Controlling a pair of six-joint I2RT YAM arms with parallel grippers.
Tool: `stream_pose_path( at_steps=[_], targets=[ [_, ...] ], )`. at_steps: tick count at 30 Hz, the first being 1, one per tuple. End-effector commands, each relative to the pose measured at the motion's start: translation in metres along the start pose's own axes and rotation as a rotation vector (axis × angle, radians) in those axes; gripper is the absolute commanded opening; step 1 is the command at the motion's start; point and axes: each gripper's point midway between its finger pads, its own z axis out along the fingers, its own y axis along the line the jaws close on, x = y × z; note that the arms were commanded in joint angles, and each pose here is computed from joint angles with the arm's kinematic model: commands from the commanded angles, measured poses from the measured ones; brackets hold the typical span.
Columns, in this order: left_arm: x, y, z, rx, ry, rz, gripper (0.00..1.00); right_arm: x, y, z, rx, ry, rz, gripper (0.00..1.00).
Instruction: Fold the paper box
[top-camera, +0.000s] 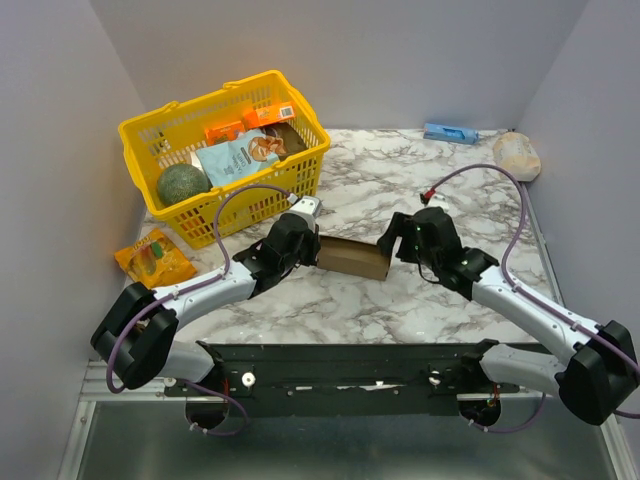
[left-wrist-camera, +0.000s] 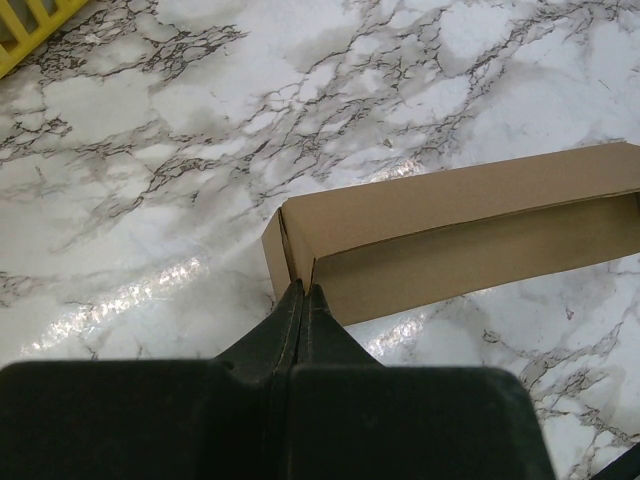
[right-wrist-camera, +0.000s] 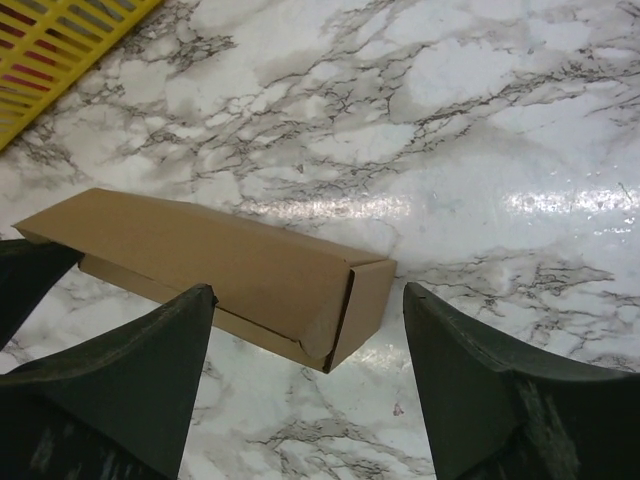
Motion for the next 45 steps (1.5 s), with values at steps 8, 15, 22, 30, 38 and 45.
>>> stream_pose_path(
  at_steps=[8, 15, 22, 30, 38, 45],
  targets=[
    [0.063, 0.018, -0.008, -0.054, 0.235, 0.054, 0.0, 0.04, -0.015, 0.012, 0.009, 0.071, 0.063, 0.62],
    [0.047, 0.014, -0.012, -0.047, 0.201, 0.046, 0.15, 0.048, -0.029, 0.013, 0.056, 0.065, 0.069, 0.56],
    [0.02, 0.004, -0.021, -0.016, 0.135, 0.052, 0.51, 0.051, -0.035, 0.014, 0.08, 0.063, 0.073, 0.52],
    [-0.003, -0.012, -0.045, 0.069, 0.073, 0.049, 0.72, 0.05, -0.036, 0.013, 0.083, 0.051, 0.075, 0.5],
    [-0.028, -0.031, -0.067, 0.175, 0.023, 0.019, 0.83, 0.049, -0.037, 0.011, 0.084, 0.045, 0.074, 0.5],
    [-0.06, -0.023, -0.054, 0.16, -0.042, -0.182, 0.82, 0.051, -0.038, 0.011, 0.081, 0.047, 0.071, 0.49]
  ],
)
